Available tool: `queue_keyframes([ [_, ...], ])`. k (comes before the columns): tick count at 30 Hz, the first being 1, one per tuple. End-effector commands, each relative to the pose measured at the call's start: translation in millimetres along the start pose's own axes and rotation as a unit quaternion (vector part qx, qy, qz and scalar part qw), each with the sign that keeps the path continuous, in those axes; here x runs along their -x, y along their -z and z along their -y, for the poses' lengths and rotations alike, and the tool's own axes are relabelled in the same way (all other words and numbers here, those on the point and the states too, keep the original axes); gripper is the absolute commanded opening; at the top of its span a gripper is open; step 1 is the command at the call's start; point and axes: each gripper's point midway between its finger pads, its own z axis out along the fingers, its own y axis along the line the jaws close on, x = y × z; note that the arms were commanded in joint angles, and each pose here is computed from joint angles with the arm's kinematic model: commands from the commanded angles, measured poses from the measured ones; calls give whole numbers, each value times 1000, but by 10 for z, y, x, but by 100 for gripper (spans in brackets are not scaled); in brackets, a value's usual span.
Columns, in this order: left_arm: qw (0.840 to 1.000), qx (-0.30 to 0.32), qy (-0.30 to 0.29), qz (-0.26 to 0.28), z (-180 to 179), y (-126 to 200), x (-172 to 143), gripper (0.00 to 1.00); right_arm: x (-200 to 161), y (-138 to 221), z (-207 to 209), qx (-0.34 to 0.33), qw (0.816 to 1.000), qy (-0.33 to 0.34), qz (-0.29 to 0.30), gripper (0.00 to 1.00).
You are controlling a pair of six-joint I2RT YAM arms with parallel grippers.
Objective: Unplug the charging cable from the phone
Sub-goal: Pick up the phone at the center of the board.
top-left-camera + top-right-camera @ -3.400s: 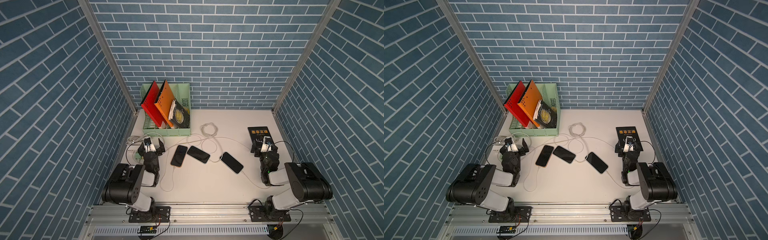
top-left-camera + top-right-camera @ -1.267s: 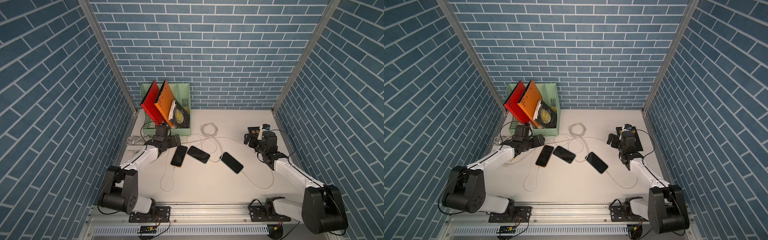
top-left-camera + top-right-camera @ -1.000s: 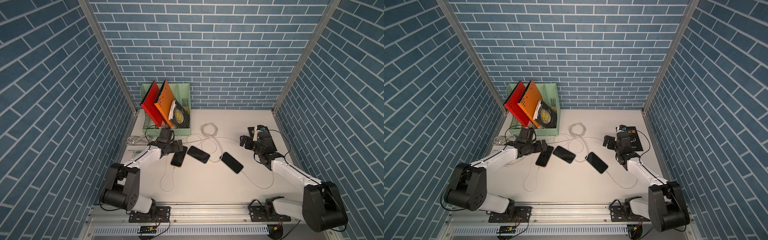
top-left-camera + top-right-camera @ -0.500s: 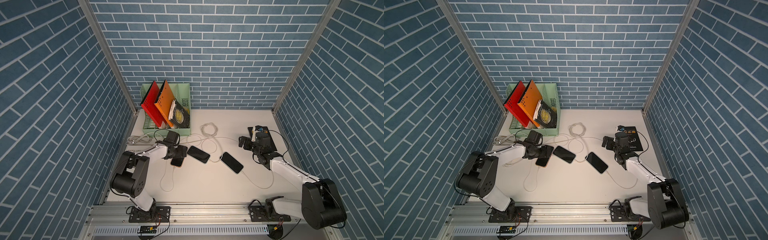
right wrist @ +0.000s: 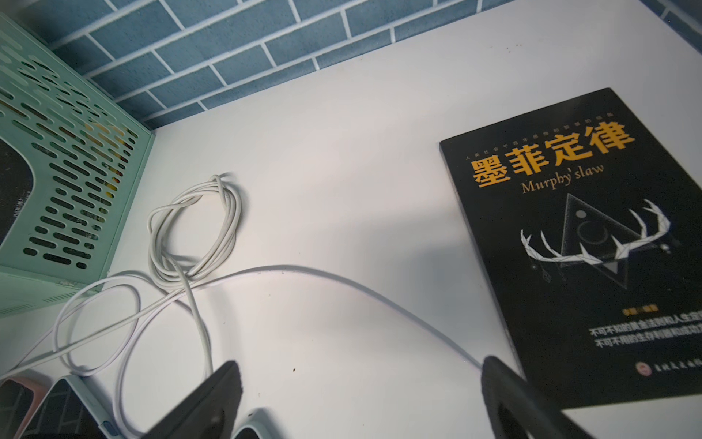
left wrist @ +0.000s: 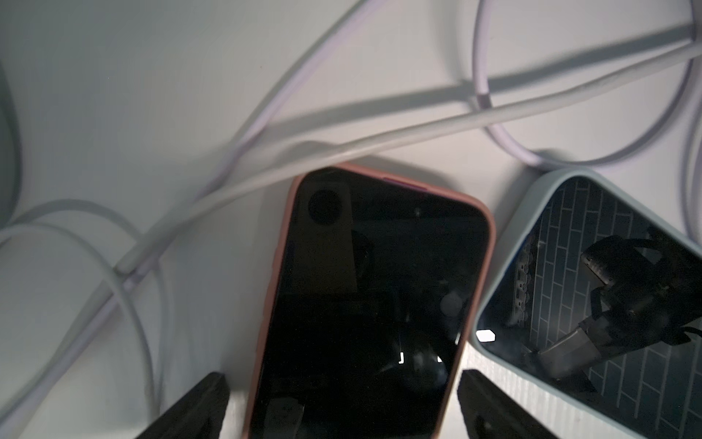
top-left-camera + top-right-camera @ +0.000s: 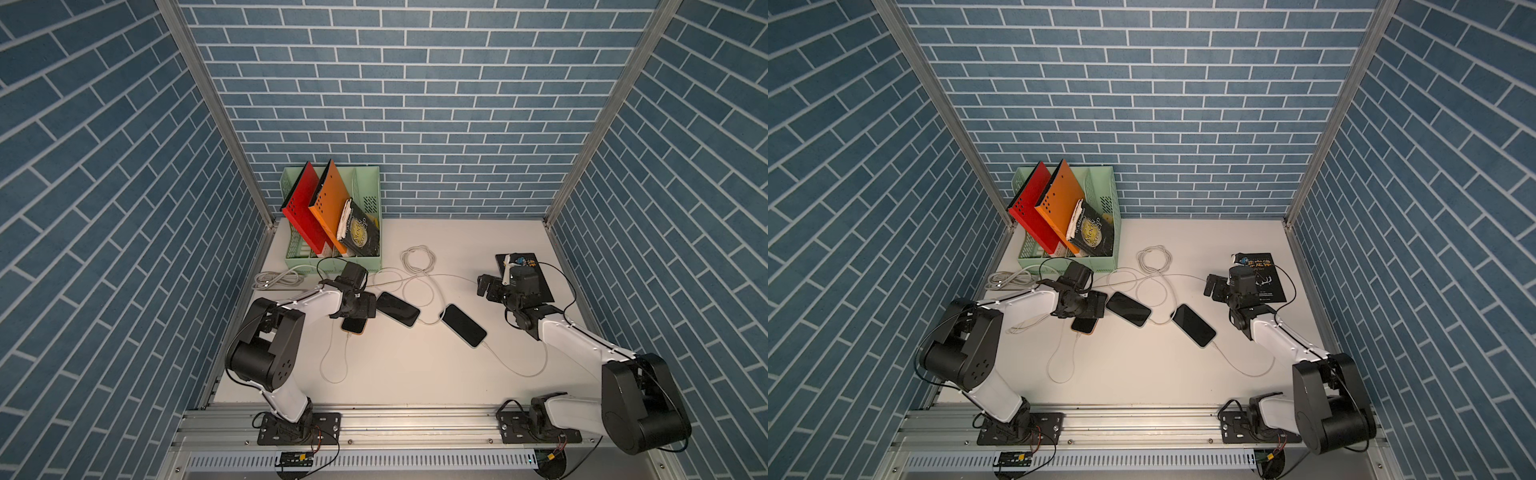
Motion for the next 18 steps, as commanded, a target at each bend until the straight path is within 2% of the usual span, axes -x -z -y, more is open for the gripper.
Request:
queue_keyframes([
  [1,999,33,-18,-14,-52,-13,-51,100,62,-27,-31,0,1000,-15,8,100],
  [9,995,81,-46,-31,-73,-90,-100,99,58,-46,-26,-2,1000,-21,7,100],
  [15,995,72,-52,-35,-10,-126,-95,92,71,-66,-38,-1,1000,-24,6,100],
  [18,995,63,-60,-45,20,-147,-132,84,96,-63,-45,-1,1000,-24,8,100],
])
